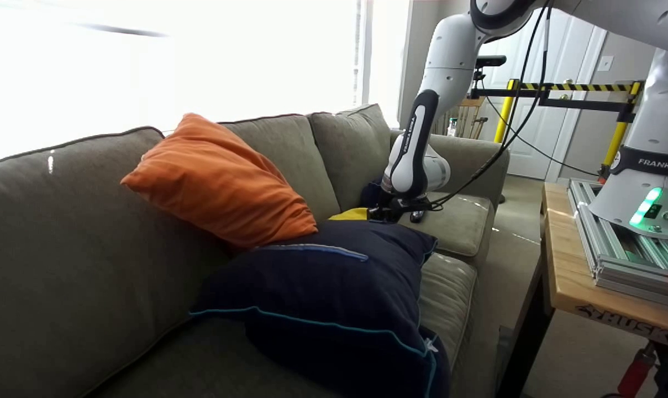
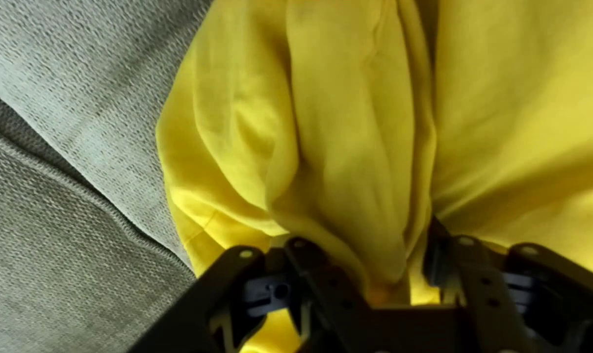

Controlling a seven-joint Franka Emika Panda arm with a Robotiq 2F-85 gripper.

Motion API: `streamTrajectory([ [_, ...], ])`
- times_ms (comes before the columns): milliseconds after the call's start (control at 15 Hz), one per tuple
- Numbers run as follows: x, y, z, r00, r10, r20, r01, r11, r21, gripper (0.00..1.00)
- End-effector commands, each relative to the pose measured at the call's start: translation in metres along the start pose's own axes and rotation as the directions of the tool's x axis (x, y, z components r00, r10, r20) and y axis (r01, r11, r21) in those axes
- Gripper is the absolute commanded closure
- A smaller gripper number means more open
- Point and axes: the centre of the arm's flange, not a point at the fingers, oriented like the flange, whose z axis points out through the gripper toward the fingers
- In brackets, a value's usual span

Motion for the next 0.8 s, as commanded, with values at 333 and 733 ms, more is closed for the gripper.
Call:
streamTrajectory([
  [333,0.086,0.012,-0.084,0.966,0.253,-0.053,-0.241,0.957,0.164,0.97],
  [733,0.131,0.01,-0.174,0.972,0.105,-0.21,-0.05,0.966,0.252,0.97],
])
